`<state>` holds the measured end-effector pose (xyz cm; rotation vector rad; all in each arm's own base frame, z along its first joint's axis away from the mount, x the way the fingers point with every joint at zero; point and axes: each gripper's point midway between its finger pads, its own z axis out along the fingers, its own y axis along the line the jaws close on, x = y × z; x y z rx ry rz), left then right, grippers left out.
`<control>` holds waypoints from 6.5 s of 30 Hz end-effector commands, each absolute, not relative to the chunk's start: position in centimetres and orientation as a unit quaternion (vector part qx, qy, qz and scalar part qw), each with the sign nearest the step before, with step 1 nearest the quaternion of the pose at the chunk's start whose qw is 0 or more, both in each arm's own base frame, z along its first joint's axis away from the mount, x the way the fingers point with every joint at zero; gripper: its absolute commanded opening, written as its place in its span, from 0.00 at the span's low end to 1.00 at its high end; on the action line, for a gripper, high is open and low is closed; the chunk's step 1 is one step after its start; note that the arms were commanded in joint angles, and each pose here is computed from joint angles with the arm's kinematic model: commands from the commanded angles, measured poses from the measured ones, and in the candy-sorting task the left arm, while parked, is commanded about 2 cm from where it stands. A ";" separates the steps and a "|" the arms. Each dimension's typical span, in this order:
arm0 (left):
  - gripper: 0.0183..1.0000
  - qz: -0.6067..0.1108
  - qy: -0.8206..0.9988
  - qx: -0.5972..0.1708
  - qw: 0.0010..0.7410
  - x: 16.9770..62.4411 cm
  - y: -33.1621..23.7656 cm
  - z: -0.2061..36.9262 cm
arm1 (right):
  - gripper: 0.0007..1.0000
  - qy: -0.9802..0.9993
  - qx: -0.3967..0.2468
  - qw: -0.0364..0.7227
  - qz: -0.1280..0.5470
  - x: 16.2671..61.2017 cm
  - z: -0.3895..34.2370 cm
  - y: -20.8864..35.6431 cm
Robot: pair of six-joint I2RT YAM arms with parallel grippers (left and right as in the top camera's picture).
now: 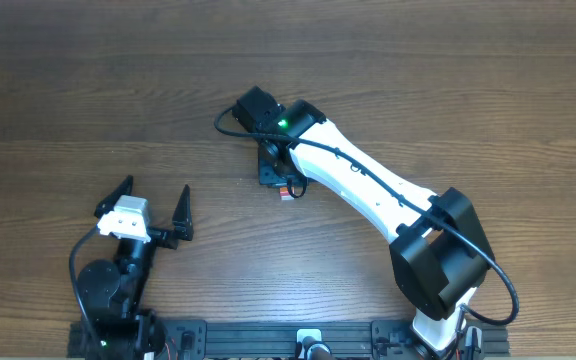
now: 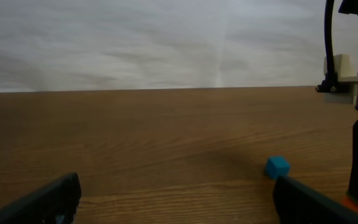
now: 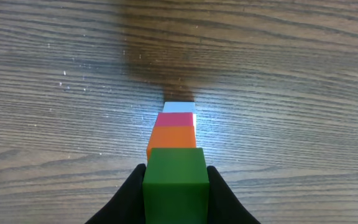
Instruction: Stack Cubes
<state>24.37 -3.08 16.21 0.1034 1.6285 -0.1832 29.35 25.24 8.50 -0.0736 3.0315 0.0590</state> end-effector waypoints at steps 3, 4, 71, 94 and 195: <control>1.00 -0.079 0.725 0.054 0.682 24.3 -3.2 16.1 | 0.17 0.999 -0.024 0.038 0.012 28.8 7.2 25.3; 1.00 -0.079 0.725 0.054 0.682 24.3 -3.2 16.1 | 0.18 0.999 -0.025 0.037 0.014 28.8 7.1 25.3; 1.00 -0.079 0.725 0.054 0.682 24.3 -3.2 16.1 | 0.87 0.999 -0.023 0.042 0.022 40.9 2.7 25.4; 1.00 -0.079 0.725 0.054 0.682 24.3 -3.2 16.1 | 0.70 0.999 -0.020 0.024 0.016 40.6 0.7 25.4; 1.00 -0.079 0.725 0.054 0.682 24.3 -3.2 16.1 | 0.11 0.999 -0.035 -0.007 0.035 28.0 11.5 25.5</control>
